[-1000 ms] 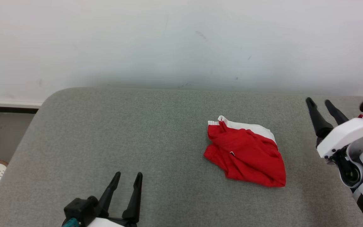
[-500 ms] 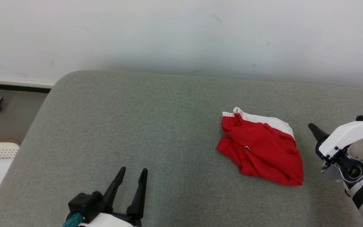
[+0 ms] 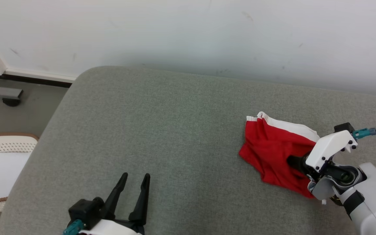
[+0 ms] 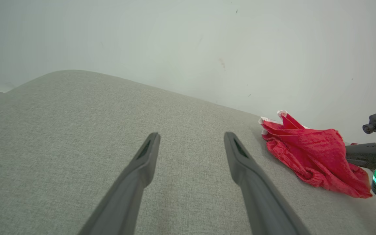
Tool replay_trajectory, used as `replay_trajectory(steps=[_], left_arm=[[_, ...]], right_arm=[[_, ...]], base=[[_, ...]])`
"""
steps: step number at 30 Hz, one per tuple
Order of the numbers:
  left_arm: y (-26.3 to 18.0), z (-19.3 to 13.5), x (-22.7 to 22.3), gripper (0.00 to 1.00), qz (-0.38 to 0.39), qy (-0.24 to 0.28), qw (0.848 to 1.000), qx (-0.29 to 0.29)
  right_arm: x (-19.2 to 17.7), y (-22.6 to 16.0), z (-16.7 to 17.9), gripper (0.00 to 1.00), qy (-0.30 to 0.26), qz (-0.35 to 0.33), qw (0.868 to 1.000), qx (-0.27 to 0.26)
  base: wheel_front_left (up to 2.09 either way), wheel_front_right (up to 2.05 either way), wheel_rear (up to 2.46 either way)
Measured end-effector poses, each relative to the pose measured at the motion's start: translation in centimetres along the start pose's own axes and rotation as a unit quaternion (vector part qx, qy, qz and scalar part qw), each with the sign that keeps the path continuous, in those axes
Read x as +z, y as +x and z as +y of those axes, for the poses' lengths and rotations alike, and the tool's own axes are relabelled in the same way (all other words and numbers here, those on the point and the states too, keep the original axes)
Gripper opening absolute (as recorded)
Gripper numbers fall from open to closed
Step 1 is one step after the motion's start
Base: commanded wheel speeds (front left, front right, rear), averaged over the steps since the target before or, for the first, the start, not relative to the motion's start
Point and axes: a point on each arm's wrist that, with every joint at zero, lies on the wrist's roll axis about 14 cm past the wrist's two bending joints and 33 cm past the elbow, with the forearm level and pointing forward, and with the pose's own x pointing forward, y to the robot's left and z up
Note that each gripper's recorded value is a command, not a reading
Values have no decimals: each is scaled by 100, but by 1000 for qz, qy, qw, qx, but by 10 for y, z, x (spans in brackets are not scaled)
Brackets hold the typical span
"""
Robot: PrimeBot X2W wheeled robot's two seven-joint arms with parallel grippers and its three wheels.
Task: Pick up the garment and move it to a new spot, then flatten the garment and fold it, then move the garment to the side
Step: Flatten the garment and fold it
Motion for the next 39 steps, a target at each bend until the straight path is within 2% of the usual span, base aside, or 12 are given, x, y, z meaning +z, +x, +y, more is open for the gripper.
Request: replay_trajectory(steps=[6,12,21,22,23,24,26,27,28,34,36,39], left_arm=[[-1,-2,3,100,-5,2,1000,-3],[1,-11,2,100,-4,1,1000,-17],[6,-27,5,100,-11,-1,999,-40],[6,-29,6,100,-13,-1,999,-43],[7,-31,7,100,-14,-1,999,-46],[8,-33,8,100,-16,-2,999,-49],[8,-36,8,100,-17,-2,998,-53],[9,-38,9,100,-18,-2,998,-55],[10,-40,10,100,-20,-3,998,-58],[19,-49,19,100,-34,-1,997,-70],[22,-52,23,100,-40,2,996,-75],[27,-58,28,100,-48,3,995,-84]], right_arm=[[-27,1,26,0,-16,42,998,47],[-61,-5,33,0,-45,89,993,67],[-45,-39,70,0,-73,9,987,144],[-40,-45,74,6,-83,-7,985,151],[-34,-52,79,6,-90,-26,983,159],[-28,-59,82,29,-98,-47,980,164],[-18,-75,88,51,-120,-86,974,172],[-13,-84,91,93,-128,-106,970,177],[-8,-94,92,100,-148,-129,965,175],[20,-148,83,100,-227,-256,929,143],[31,-169,79,100,-252,-307,909,127],[53,-206,67,100,-270,-404,869,98]], base=[[0,0,0],[0,0,0],[0,0,0],[0,0,0],[0,0,0],[0,0,0],[0,0,0],[0,0,0],[0,0,0],[0,0,0],[0,0,0],[0,0,0]])
